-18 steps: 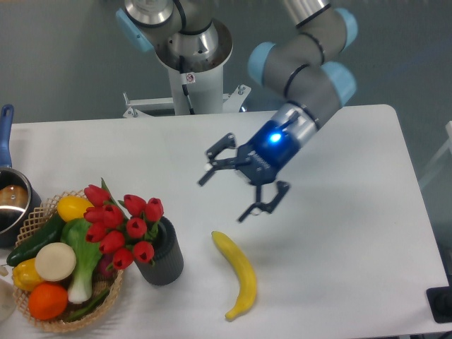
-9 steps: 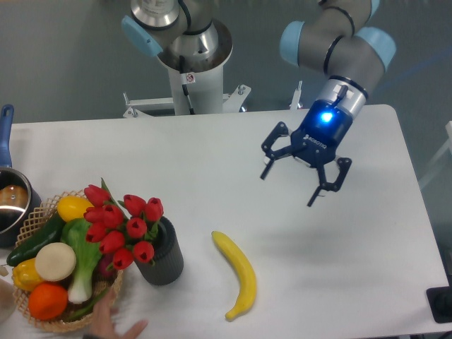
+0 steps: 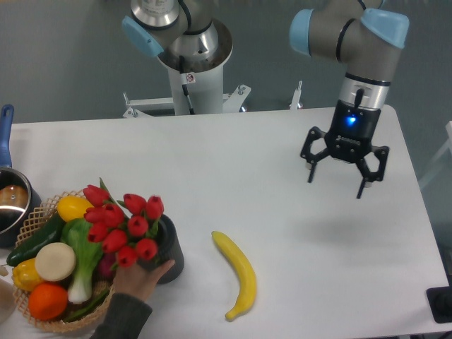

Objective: Insert the flowers into the vase

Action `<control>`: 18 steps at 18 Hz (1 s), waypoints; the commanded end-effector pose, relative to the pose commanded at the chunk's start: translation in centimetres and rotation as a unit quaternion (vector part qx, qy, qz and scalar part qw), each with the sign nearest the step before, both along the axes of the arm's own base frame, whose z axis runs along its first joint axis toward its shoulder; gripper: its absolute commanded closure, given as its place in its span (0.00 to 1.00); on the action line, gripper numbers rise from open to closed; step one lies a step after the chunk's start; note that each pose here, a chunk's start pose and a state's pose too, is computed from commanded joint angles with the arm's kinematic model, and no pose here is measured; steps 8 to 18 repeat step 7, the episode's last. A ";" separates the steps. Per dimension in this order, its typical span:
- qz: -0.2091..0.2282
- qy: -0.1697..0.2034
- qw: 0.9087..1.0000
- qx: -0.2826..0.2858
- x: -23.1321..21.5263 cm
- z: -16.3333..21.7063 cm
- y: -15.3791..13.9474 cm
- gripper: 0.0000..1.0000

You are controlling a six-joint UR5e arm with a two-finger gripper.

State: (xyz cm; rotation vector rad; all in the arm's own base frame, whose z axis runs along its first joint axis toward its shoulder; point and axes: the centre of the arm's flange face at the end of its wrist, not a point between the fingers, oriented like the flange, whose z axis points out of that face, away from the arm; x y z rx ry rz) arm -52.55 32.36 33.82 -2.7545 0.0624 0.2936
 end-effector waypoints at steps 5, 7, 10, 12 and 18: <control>-0.010 -0.002 0.996 -0.093 1.0 -4.3 2.7 0.00; -0.007 -0.004 0.995 -0.103 1.1 -4.8 2.8 0.00; -0.007 -0.004 0.995 -0.103 1.1 -4.8 2.8 0.00; -0.007 -0.004 0.995 -0.103 1.1 -4.8 2.8 0.00; -0.007 -0.004 0.995 -0.103 1.1 -4.8 2.8 0.00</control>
